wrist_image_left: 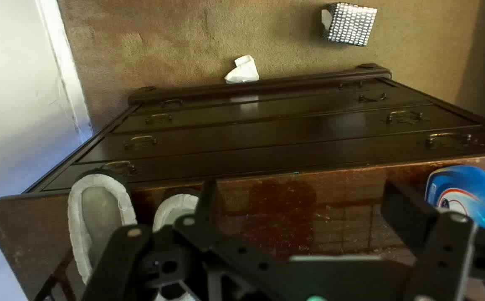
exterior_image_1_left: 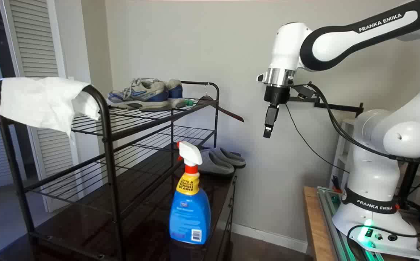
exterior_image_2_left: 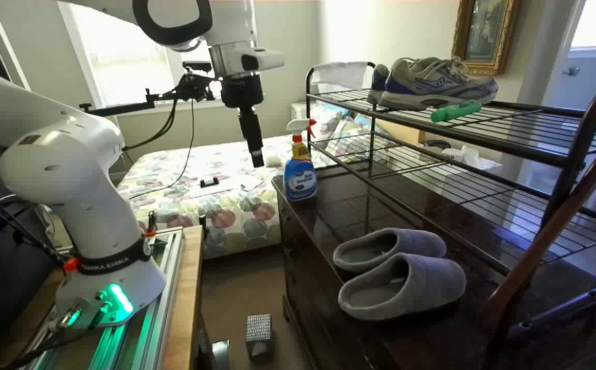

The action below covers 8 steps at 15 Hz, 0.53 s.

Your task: Pick up the napkin and put it in the shoe

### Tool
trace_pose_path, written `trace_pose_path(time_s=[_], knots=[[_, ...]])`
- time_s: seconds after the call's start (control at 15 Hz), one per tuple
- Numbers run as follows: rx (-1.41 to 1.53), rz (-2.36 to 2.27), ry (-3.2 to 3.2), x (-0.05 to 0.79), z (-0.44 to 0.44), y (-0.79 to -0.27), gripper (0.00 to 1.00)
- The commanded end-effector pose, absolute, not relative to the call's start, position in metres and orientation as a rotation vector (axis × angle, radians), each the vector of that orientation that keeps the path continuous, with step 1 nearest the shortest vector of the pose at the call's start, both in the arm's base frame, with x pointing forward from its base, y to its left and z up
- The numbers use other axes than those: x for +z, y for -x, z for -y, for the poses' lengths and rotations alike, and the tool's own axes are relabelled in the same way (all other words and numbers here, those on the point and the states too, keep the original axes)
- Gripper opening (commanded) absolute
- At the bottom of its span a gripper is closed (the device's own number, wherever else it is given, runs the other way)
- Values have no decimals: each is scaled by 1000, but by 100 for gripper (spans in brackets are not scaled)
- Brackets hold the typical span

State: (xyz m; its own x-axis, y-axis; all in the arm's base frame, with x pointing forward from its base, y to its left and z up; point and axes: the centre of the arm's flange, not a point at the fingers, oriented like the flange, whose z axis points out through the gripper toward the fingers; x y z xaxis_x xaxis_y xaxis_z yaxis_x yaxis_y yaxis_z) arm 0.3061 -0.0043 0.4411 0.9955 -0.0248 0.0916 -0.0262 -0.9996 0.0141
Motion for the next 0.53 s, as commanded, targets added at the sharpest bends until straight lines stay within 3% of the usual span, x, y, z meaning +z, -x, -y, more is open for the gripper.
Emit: trace_pose_path(time_s=[0.0, 0.47], knots=[[129, 40, -3123, 437, 4, -305, 100], [110, 39, -3124, 433, 4, -305, 100]])
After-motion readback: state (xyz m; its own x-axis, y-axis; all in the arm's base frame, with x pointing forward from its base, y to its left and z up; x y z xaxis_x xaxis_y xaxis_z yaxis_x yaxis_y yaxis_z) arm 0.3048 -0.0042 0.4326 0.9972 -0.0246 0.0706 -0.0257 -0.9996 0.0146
